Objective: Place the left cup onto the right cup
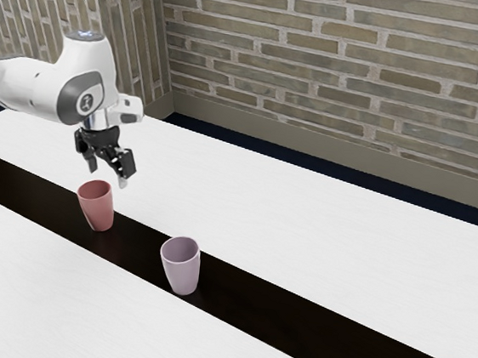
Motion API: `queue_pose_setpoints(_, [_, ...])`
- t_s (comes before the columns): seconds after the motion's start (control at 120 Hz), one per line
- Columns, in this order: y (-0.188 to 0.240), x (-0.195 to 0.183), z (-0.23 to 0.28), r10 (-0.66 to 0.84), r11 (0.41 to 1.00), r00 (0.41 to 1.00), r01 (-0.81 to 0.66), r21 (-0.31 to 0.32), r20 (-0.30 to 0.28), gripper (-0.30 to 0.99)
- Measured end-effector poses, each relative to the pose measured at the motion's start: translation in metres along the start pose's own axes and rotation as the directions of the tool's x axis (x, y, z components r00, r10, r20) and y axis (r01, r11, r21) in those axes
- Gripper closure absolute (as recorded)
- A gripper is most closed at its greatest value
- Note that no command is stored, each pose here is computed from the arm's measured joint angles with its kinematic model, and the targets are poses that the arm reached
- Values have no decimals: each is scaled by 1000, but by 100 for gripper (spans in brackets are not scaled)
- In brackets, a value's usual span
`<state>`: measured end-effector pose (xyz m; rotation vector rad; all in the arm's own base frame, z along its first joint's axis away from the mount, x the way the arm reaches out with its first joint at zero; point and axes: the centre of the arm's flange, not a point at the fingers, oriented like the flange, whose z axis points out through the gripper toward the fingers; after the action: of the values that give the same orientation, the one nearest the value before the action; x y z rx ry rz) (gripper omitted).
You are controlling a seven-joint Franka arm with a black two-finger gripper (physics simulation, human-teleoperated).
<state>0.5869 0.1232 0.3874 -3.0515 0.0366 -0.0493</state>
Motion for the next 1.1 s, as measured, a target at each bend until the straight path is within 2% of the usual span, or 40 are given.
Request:
queue_pose_setpoints(0.292, [-5,1,9,9,1000,1000,-9,2,-17,0])
queue_pose_setpoints(1.1, [-20,-5,58,-9,1000,1000,9,-23,-4,0])
